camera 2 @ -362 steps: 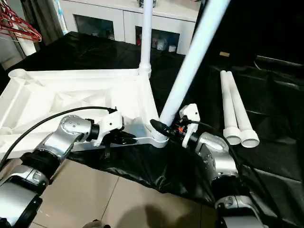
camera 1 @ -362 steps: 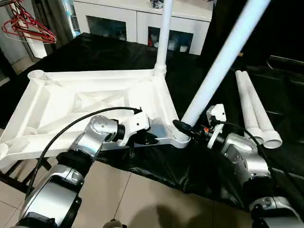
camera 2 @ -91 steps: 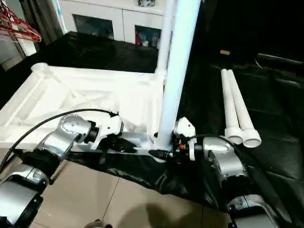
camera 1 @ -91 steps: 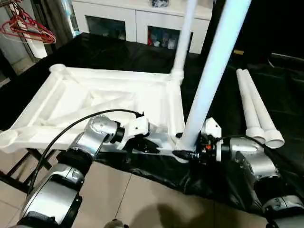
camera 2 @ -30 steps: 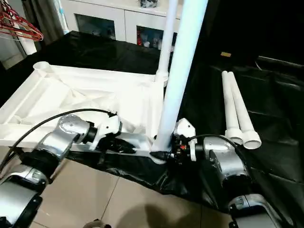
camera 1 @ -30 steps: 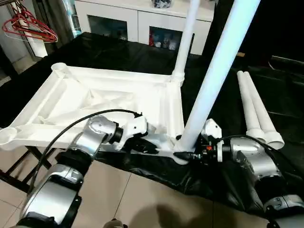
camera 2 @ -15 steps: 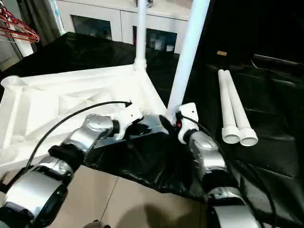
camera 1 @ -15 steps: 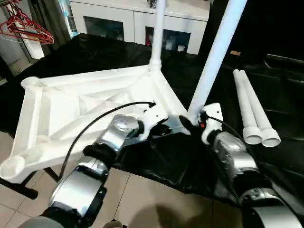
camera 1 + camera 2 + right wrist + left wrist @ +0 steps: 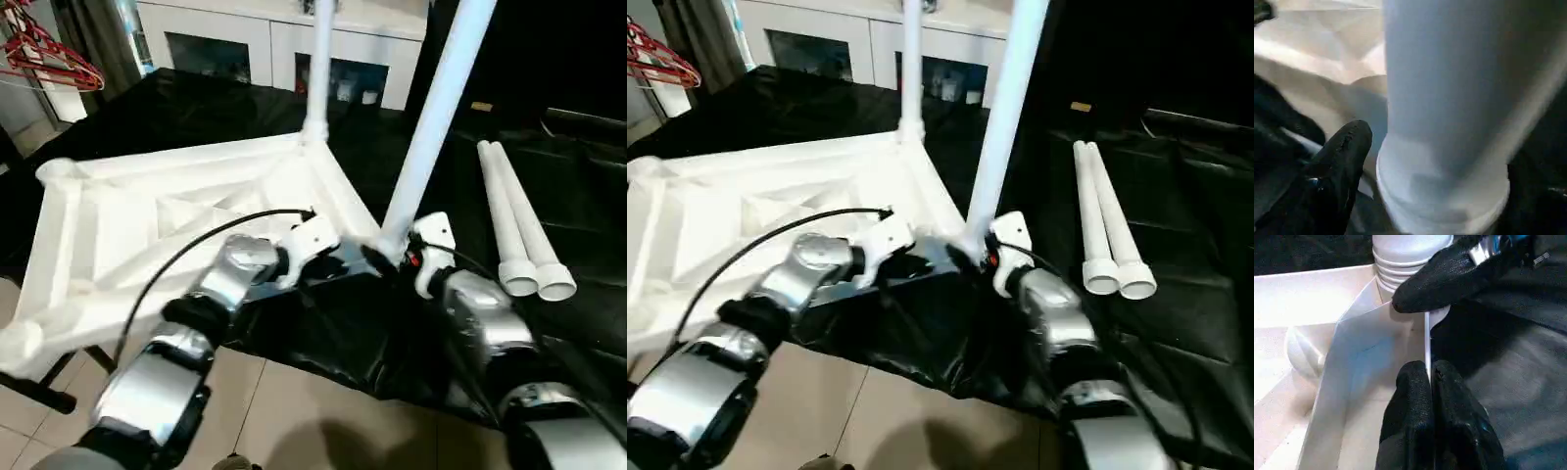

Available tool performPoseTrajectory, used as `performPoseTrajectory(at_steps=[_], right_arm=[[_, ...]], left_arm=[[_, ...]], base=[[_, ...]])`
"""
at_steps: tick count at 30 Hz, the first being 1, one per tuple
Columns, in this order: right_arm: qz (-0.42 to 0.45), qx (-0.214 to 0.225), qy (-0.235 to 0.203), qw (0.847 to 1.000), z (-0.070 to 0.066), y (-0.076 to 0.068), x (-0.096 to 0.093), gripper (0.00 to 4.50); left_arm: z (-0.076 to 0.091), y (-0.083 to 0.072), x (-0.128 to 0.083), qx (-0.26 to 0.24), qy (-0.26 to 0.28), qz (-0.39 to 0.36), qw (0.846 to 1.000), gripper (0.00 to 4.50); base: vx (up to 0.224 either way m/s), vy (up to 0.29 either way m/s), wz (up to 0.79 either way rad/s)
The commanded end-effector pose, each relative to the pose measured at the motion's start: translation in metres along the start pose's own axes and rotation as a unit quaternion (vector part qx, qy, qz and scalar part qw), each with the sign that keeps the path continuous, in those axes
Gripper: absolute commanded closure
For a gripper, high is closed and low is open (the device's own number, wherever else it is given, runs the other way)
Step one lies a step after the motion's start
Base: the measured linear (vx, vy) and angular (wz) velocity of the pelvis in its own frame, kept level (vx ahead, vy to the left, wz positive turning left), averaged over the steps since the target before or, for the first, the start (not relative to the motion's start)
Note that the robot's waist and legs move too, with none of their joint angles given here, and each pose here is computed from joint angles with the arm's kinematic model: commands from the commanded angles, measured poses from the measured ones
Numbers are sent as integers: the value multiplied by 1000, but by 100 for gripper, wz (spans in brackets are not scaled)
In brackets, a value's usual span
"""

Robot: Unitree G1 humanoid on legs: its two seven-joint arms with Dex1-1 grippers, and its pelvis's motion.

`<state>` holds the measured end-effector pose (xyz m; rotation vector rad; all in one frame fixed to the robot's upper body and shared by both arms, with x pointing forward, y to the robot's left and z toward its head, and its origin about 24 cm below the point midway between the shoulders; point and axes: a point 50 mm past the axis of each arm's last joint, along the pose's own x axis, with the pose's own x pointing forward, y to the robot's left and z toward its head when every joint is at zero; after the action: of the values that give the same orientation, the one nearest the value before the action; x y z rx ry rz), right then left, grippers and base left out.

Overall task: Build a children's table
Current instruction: Rotate leg to tighten

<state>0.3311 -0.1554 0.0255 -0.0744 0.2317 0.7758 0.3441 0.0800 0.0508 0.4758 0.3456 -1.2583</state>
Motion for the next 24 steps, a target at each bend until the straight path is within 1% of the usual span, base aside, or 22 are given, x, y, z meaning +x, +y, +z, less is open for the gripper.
performPoseTrajectory(at_steps=[1, 2, 4, 8, 9, 10, 11, 13, 15, 18, 20, 21, 23, 24], right_arm=[[91, -25, 3, 996, 0, 16, 3, 72], [116, -27, 4, 993, 1, 17, -1, 72], [199, -42, 20, 979, 0, 20, -14, 72], [254, -39, 34, 966, -1, 23, -21, 72], [256, -39, 34, 965, -1, 24, -21, 72], [269, -39, 39, 961, -2, 25, -23, 72], [292, -43, 52, 954, -5, 28, -25, 72], [307, -46, 62, 949, -8, 32, -26, 105], [310, -44, 62, 948, -9, 34, -26, 108], [307, -38, 54, 949, -10, 37, -25, 144], [288, -32, 45, 956, -12, 38, -23, 149], [284, -31, 43, 957, -12, 39, -22, 162], [238, -26, 30, 971, -12, 36, -17, 172], [238, -26, 30, 971, -12, 36, -17, 173]], left_arm=[[11, -8, 5, 24, -42, -40, 998, 450], [11, -9, 3, 24, -45, -52, 997, 450], [8, -13, -4, 24, -55, -96, 994, 450], [2, -15, -12, 32, -41, -125, 991, 450], [2, -15, -12, 32, -41, -126, 991, 450], [0, -15, -14, 32, -36, -130, 990, 450], [-2, -15, -17, 32, -31, -137, 990, 450], [-3, -15, -20, 31, -28, -144, 989, 450], [-3, -14, -21, 31, -27, -145, 989, 450], [-4, -14, -22, 30, -28, -140, 989, 450], [-3, -13, -21, 28, -32, -125, 991, 450], [-3, -13, -20, 28, -33, -123, 992, 450], [-1, -11, -17, 24, -37, -101, 994, 450], [-1, -11, -17, 24, -37, -101, 994, 450]], base=[[0, 0, 0], [0, 0, 0], [0, 0, 0], [0, 0, 0], [0, 0, 0], [0, 0, 0], [0, 0, 0], [0, 0, 0], [0, 0, 0], [0, 0, 0], [0, 0, 0], [0, 0, 0], [0, 0, 0], [0, 0, 0]])
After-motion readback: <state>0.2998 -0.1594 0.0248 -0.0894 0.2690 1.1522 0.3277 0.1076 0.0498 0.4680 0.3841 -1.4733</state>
